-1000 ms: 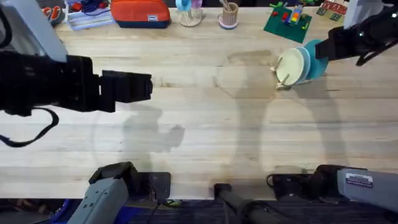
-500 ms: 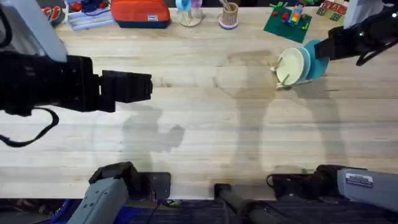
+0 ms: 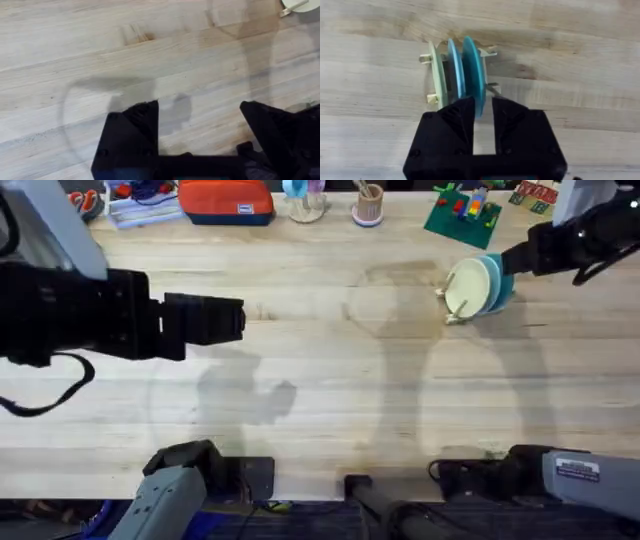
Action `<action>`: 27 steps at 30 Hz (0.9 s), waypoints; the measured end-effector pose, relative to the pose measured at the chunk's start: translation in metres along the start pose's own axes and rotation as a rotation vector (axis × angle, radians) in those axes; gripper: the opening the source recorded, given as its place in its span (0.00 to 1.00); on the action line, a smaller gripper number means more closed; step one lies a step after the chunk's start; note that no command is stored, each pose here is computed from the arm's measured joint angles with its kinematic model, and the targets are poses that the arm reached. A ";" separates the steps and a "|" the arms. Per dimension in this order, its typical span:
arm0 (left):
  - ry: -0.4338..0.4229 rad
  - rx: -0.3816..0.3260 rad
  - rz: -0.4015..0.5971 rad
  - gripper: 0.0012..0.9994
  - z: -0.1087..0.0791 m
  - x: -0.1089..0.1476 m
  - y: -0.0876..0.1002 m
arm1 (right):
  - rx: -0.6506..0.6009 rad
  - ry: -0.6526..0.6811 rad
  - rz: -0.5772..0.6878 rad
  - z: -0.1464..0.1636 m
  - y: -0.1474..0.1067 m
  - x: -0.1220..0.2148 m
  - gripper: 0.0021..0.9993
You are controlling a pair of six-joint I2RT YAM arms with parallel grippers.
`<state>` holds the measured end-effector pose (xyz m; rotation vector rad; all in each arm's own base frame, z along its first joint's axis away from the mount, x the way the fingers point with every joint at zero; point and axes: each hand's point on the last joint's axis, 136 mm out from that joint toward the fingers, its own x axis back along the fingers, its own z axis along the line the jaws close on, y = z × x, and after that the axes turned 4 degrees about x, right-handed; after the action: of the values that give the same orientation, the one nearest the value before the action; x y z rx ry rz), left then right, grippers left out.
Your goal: Pick up the plates from the table one by one and place each into a slot on the dish rack.
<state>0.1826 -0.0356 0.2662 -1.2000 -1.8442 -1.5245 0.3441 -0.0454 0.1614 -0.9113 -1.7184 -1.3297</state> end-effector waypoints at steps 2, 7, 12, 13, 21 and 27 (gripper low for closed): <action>0.000 0.000 0.000 0.99 0.000 0.000 0.000 | 0.000 0.000 0.000 0.000 0.000 0.000 0.24; 0.000 0.000 0.000 0.99 0.000 0.000 0.000 | 0.000 0.000 -0.001 0.000 0.000 0.000 0.26; 0.000 0.000 0.000 0.99 0.000 0.000 0.000 | -0.001 -0.011 -0.036 -0.001 0.004 0.012 0.28; 0.000 0.000 0.000 0.99 0.000 0.000 0.000 | -0.001 -0.016 -0.052 -0.002 0.005 0.017 0.30; 0.000 0.000 0.000 0.99 0.000 0.000 0.000 | -0.001 -0.050 -0.157 -0.003 0.002 0.068 0.71; 0.000 0.000 0.000 0.99 0.000 0.000 0.000 | -0.002 -0.053 -0.178 0.003 -0.018 0.100 0.89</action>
<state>0.1826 -0.0356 0.2662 -1.1999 -1.8440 -1.5246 0.2830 -0.0376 0.2417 -0.8163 -1.8751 -1.4328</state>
